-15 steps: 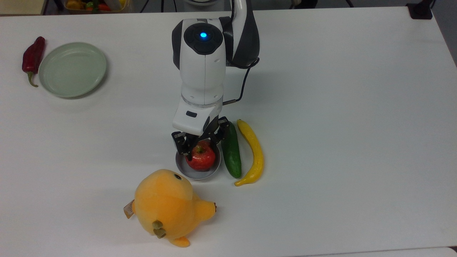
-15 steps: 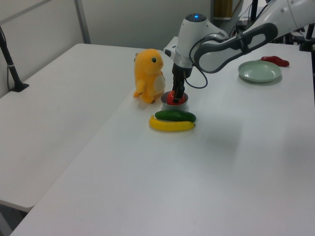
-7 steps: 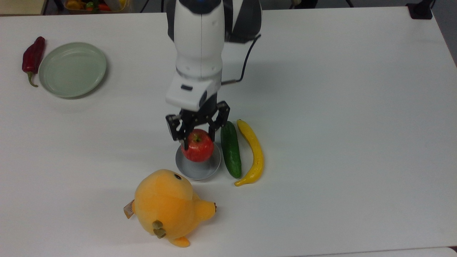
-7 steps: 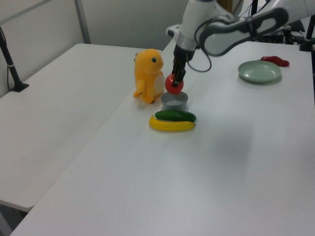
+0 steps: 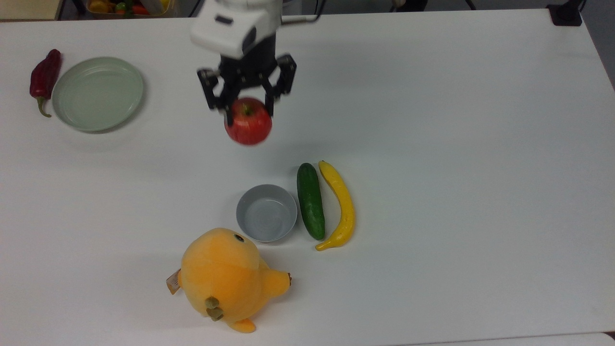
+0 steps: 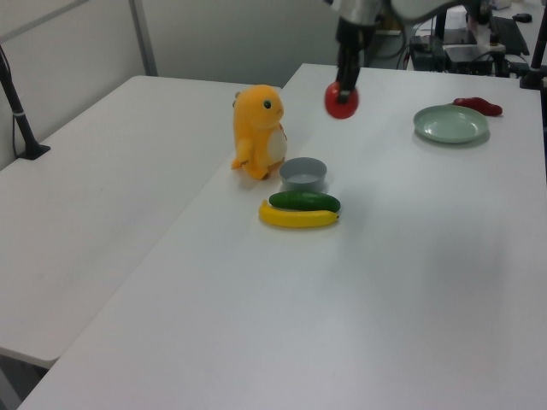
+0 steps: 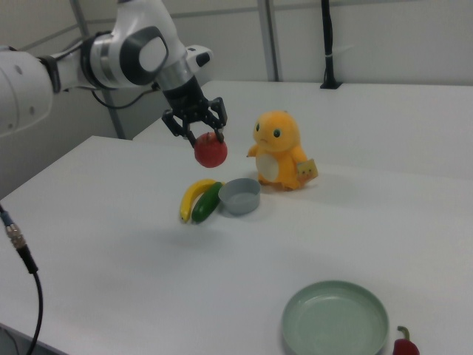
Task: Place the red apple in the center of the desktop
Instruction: 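Lift the red apple out of the grey bowl and carry it away, then lower the red apple onto the open table and release it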
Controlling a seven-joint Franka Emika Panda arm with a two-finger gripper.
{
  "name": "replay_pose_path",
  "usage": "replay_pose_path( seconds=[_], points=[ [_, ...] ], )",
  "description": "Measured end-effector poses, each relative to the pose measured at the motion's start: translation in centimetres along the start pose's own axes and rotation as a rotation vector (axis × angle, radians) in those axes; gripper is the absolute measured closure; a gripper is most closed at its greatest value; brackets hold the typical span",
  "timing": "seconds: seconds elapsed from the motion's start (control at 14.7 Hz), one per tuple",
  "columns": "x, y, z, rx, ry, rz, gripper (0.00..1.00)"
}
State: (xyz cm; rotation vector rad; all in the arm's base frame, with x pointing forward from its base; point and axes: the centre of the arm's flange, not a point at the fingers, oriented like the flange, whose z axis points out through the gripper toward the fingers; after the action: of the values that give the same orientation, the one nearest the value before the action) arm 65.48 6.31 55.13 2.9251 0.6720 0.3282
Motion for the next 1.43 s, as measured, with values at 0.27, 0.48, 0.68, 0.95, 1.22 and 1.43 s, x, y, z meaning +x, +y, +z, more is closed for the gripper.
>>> replay_pose_path(
  seconds=[0.27,0.48,0.68,0.95,1.22,1.43],
  points=[
    [-4.4,0.0,-3.3,0.030,-0.092,0.020,0.33],
    [-8.3,1.2,-3.8,0.050,-0.159,0.055,0.33],
    [-11.8,2.2,-2.6,0.071,-0.208,0.057,0.33],
    [-15.9,2.8,1.3,0.126,-0.293,0.003,0.33],
    [-18.0,2.5,6.2,0.139,-0.293,-0.008,0.33],
    [-19.3,1.3,10.2,0.122,-0.248,-0.016,0.33]
  ],
)
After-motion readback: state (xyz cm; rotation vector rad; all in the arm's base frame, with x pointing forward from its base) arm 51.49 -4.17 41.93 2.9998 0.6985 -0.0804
